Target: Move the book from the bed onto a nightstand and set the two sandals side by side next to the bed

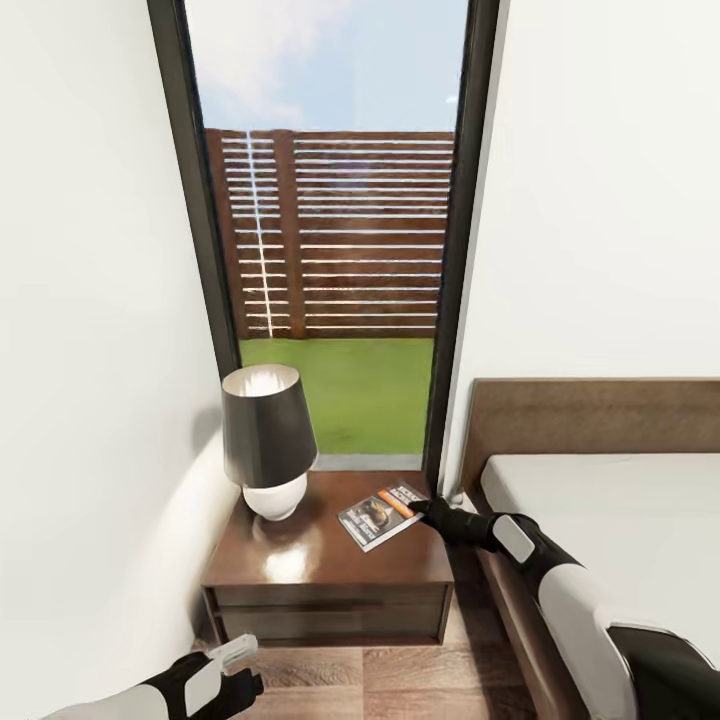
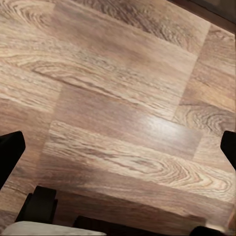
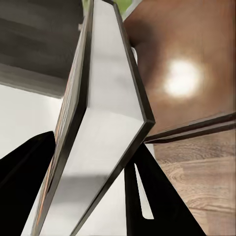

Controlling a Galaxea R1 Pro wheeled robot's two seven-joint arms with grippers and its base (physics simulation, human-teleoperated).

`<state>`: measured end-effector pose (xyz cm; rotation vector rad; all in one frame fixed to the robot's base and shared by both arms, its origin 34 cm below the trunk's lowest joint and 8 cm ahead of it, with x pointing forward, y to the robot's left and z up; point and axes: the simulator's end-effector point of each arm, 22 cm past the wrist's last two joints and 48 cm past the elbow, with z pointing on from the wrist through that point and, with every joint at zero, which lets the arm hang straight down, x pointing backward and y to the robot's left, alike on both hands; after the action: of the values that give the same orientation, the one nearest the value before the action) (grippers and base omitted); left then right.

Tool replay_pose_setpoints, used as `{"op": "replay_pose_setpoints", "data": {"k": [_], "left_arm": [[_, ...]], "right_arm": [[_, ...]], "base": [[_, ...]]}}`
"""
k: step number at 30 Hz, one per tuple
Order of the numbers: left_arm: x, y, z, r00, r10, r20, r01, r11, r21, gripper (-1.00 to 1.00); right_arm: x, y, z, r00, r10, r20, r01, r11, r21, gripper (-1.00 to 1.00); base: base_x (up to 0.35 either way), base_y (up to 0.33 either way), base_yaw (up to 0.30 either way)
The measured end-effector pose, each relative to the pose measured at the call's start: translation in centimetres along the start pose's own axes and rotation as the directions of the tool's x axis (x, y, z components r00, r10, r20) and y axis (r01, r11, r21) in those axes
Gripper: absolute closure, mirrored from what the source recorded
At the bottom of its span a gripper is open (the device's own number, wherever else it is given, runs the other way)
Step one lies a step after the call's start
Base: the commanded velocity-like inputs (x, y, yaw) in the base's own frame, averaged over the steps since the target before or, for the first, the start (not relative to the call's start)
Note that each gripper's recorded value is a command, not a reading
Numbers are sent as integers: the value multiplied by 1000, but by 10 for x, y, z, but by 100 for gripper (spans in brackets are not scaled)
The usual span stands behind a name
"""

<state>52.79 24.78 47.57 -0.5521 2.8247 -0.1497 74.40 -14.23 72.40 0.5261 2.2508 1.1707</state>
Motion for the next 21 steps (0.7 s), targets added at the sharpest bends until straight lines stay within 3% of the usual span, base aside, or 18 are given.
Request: {"op": "replay_pose_setpoints", "data": {"k": [10,13,19,21], "left_arm": [[19,1,16,997,7,-72,-6,1000,4,-100],[24,1,21,997,8,-83,-7,1000,6,-100],[30,2,32,996,9,-91,-9,1000,8,-100],[31,3,36,996,9,-91,-9,1000,8,-100]], "right_arm": [[-24,12,6,999,-30,34,30,1000,-8,100],[-28,16,8,999,-15,48,16,999,-30,100],[-45,38,8,993,74,92,-62,989,-131,100],[-44,35,10,994,65,92,-53,991,-126,100]], "base": [[0,0,0],[0,0,0],[0,0,0],[0,0,0]]}}
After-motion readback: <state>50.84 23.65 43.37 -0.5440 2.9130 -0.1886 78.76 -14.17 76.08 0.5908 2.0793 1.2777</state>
